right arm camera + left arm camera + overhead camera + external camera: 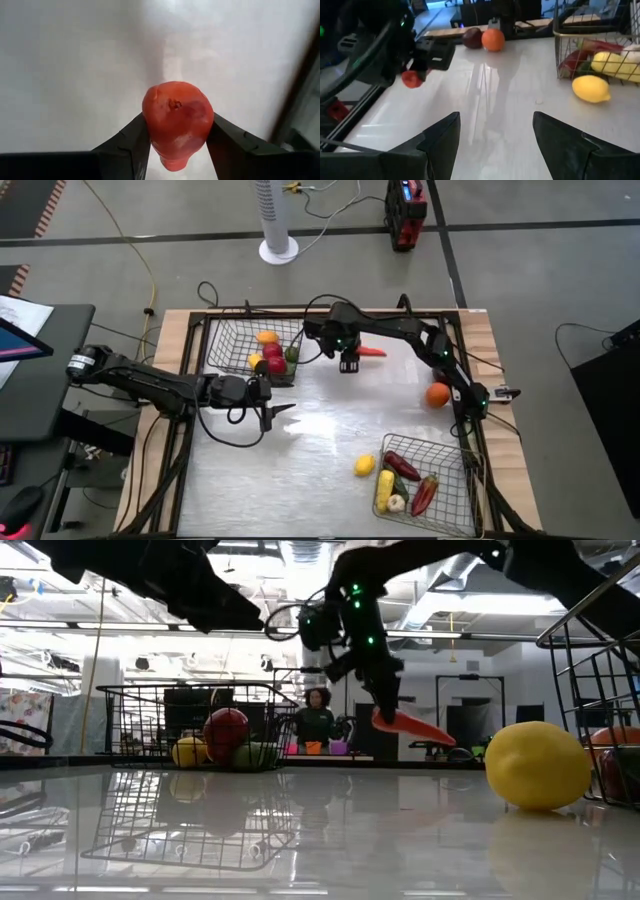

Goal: Sort produce into baskets
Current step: Put the carrot into the golden wire basket

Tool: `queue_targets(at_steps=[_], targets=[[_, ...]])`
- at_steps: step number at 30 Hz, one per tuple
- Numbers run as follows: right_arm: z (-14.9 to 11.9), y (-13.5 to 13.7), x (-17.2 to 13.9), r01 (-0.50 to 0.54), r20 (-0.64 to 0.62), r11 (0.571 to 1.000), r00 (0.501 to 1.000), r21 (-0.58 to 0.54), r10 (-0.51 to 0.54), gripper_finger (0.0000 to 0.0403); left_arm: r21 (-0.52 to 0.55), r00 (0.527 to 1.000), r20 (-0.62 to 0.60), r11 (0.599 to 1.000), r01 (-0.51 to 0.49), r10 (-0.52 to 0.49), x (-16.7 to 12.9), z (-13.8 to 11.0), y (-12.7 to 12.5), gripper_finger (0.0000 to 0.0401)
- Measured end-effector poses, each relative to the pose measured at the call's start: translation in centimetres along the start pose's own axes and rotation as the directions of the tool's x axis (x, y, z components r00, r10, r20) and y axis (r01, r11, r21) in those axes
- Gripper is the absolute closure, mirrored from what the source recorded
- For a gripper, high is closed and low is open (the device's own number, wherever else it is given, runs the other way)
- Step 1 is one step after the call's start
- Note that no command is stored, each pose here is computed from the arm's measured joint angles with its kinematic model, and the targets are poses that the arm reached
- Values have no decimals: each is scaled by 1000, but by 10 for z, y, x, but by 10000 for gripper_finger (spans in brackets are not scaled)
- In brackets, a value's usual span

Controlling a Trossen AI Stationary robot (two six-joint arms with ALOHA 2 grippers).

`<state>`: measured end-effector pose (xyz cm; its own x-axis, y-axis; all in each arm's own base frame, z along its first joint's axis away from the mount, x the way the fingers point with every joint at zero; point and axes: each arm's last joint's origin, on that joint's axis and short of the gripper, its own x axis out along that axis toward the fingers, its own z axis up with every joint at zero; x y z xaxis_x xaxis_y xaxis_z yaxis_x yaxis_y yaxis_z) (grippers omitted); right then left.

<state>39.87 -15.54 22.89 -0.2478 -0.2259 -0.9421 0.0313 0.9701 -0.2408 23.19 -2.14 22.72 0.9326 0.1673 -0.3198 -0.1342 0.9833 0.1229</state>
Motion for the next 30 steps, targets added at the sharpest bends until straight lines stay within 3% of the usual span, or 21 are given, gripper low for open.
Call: queue_targets(at_steps=[5, 15, 24, 30], targets=[[-7, 17, -26, -184, 116, 983, 976, 0, 183, 210, 3, 1000, -17, 1000, -12, 13, 0, -2, 0, 161], [-37, 66, -92, -462, 284, 873, 825, -158, 488, 208, 5, 997, -56, 999, -52, 52, 0, -6, 1, 161], [-78, 104, -146, -598, 347, 743, 657, -299, 669, 208, -13, 996, -59, 998, -64, 63, 0, -6, 2, 161], [-97, 142, -166, -619, 320, 728, 654, -294, 685, 206, -22, 996, -58, 998, -66, 64, 0, -6, 2, 161]])
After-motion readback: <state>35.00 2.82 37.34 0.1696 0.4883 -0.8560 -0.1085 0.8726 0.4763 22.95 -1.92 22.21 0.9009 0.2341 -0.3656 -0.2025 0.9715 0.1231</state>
